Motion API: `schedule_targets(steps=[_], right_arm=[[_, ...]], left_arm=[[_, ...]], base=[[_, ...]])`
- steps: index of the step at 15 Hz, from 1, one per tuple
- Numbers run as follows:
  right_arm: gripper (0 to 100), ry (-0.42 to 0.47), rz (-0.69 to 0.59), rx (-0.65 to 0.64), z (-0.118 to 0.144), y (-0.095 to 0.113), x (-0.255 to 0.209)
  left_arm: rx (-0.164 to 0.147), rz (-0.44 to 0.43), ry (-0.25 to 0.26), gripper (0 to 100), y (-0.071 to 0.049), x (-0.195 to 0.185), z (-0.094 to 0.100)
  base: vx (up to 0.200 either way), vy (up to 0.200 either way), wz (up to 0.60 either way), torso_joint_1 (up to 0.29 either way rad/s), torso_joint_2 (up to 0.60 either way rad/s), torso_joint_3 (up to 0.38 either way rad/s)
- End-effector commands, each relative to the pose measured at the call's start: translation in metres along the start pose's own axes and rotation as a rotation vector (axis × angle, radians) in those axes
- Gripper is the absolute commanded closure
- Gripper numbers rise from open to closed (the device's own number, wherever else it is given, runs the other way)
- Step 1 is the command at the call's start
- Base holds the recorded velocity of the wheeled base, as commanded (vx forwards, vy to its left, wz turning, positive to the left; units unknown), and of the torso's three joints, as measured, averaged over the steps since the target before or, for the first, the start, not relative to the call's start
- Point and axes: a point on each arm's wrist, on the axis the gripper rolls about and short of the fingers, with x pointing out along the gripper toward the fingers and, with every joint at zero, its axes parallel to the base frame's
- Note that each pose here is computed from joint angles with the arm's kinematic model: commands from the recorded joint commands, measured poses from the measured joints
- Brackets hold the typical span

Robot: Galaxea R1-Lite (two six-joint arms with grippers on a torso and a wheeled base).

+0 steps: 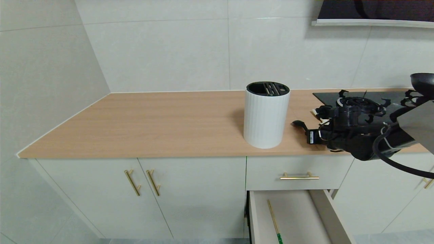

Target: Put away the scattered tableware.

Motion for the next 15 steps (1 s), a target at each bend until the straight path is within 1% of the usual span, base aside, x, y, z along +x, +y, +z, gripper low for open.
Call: schedule_targets(steps=[1,8,10,12,15], right_arm=[[100,-0.006,0.001,0.000,0.003,0.000,-0.002],[100,-0.018,-0.002,0.007,0.011,0.000,-0.011],[100,-0.038,-0.018,0.035,0.020,0.001,-0.023],[100,-0.031,-0.036,0.037,0.027,0.002,-0.038],[100,-0.034,-0.029,0.064,0.040,0.006,-0.065]], left_arm=[[0.000,0.000,0.002,0,0.000,0.000,0.000],[0.000,0.000,0.002,0,0.000,0.000,0.000],[0.000,0.000,0.002,0,0.000,0.000,0.000],[0.000,0.000,0.002,0,0.000,0.000,0.000],[0.000,0.000,0.002,0,0.000,0.000,0.000]], base=[[0.000,0.000,0.00,0.000,0.00,0.000],[0.000,0.000,0.00,0.000,0.00,0.000],[0.000,0.000,0.00,0.000,0.00,0.000],[0.000,0.000,0.00,0.000,0.00,0.000],[0.000,0.000,0.00,0.000,0.00,0.000]])
